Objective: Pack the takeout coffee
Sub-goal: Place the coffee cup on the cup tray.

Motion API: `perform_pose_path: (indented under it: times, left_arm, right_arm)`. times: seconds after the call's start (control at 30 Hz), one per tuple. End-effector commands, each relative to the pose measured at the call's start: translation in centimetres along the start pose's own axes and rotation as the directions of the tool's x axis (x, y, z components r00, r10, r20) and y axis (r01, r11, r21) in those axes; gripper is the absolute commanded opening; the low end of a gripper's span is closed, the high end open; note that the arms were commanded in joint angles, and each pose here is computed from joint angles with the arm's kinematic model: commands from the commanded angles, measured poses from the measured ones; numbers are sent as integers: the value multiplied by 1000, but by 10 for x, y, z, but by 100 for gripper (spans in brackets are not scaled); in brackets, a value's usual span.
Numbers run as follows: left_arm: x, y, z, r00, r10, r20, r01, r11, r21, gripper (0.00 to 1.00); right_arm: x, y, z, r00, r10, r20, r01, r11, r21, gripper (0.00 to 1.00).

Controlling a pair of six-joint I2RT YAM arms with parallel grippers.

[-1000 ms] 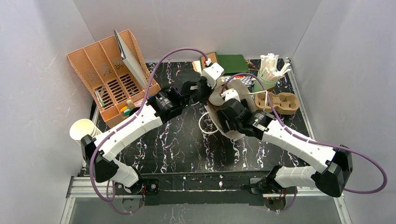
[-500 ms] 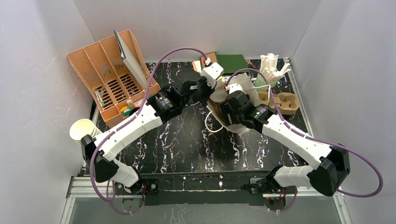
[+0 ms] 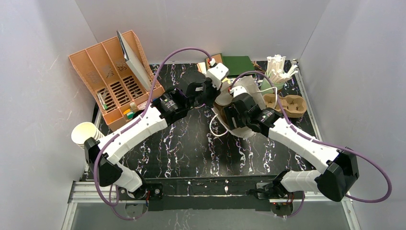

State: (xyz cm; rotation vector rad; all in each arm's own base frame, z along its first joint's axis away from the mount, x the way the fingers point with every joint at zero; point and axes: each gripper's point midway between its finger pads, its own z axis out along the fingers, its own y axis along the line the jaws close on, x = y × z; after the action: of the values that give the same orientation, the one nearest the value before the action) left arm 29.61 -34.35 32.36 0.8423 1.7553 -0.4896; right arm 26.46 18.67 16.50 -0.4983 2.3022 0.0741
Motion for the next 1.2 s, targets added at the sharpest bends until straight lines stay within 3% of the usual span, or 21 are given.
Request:
perform_pose_path:
  times: [0.0, 0.6, 0.97, 1.17]
  left_arm:
    - [-18, -10, -1, 997, -40, 60, 37, 998, 50, 0]
    - [-26, -47, -18, 959, -284, -7, 276, 926, 257, 0]
    - [-21, -61, -30, 903, -413, -122, 431, 857, 282, 0]
    - [-17, -62, -38, 893, -428, -137, 449, 849, 277, 0]
  right_arm:
    - [-6, 2, 1, 1000, 6, 2, -6, 1000, -14, 29]
    - [10, 6, -43, 986, 23, -163, -37, 996, -85, 27]
    - [28, 21, -65, 953, 38, -302, -89, 983, -159, 26]
    - [42, 21, -75, 912, 41, -408, -108, 984, -141, 26]
